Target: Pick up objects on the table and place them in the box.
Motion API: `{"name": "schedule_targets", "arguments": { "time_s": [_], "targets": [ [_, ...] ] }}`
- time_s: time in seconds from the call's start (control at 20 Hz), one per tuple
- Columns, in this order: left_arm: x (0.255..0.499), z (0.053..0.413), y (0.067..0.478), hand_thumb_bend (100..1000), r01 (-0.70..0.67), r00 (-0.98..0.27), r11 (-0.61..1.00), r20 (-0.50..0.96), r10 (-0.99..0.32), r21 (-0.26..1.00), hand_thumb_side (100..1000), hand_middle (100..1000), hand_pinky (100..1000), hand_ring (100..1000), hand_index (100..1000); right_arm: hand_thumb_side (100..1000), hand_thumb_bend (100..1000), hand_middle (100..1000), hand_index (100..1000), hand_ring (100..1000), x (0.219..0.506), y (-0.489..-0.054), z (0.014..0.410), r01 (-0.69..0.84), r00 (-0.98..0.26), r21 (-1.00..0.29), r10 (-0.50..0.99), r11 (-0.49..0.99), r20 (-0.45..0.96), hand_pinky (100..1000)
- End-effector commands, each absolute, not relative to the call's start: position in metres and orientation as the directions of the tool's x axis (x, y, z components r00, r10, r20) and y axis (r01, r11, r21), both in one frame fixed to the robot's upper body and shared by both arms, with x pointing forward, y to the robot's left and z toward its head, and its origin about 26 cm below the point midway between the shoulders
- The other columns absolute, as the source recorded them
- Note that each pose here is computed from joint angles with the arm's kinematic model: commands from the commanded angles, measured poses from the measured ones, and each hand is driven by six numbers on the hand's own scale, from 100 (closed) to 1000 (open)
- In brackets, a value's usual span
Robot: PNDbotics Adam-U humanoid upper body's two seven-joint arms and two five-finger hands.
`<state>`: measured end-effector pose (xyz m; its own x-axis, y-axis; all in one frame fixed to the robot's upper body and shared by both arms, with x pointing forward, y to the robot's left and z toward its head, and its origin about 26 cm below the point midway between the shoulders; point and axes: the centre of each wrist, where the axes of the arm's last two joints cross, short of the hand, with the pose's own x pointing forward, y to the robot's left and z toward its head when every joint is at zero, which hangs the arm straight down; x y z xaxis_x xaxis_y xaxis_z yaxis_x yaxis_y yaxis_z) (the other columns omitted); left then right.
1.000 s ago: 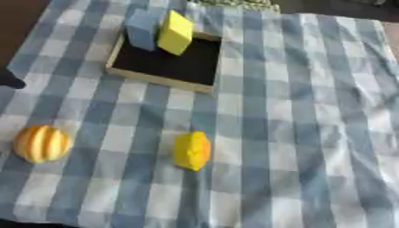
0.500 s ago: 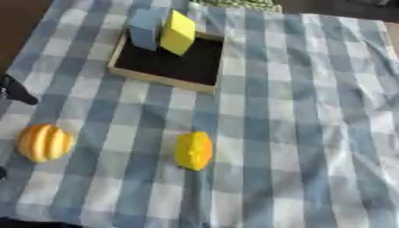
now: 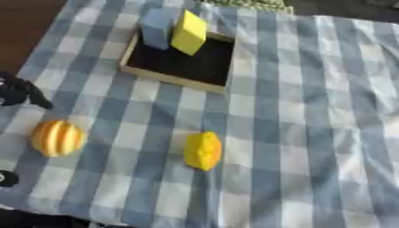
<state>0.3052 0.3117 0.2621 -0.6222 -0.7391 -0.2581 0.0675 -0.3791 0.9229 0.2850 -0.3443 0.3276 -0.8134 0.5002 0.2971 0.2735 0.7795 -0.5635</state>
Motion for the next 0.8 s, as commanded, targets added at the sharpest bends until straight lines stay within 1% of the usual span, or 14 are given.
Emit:
{"name": "schedule_targets", "arguments": {
  "time_s": [0.05,0.1,0.25,0.35,0.45,0.7,0.8],
  "targets": [
    [0.308,0.263,0.32,837,0.051,-0.601,-0.422,-0.31,-0.737,0.905,347,769,896,840,860,456,100,552,711,903,0.282,-0.347,0.336,0.295,-0.813,-0.567,0.514,0.769,0.273,951],
    [0.31,0.26,0.323,851,0.056,-0.597,-0.425,-0.311,-0.739,0.903,346,764,887,833,856,460,100,552,711,903,0.282,-0.347,0.335,0.294,-0.813,-0.565,0.513,0.771,0.276,952],
    [0.315,0.253,0.329,851,0.057,-0.587,-0.434,-0.322,-0.743,0.899,342,751,849,806,846,470,100,549,710,903,0.283,-0.347,0.334,0.291,-0.81,-0.561,0.512,0.775,0.286,954],
    [0.317,0.25,0.333,850,0.036,-0.578,-0.429,-0.332,-0.746,0.903,332,712,811,767,833,470,100,548,710,902,0.284,-0.347,0.333,0.287,-0.809,-0.561,0.51,0.776,0.292,954],
    [0.32,0.246,0.336,851,0.021,-0.566,-0.415,-0.332,-0.755,0.909,305,692,800,751,814,470,100,545,710,901,0.284,-0.347,0.332,0.283,-0.81,-0.564,0.508,0.776,0.294,955],
    [0.329,0.236,0.345,743,0.024,-0.545,-0.368,-0.296,-0.784,0.93,267,719,814,767,802,475,100,541,709,899,0.285,-0.347,0.33,0.272,-0.809,-0.565,0.503,0.779,0.305,958],
    [0.331,0.233,0.346,694,0.03,-0.546,-0.346,-0.275,-0.792,0.938,253,730,817,767,818,470,100,537,708,897,0.285,-0.347,0.329,0.267,-0.809,-0.566,0.501,0.78,0.309,958]
  ]
}}
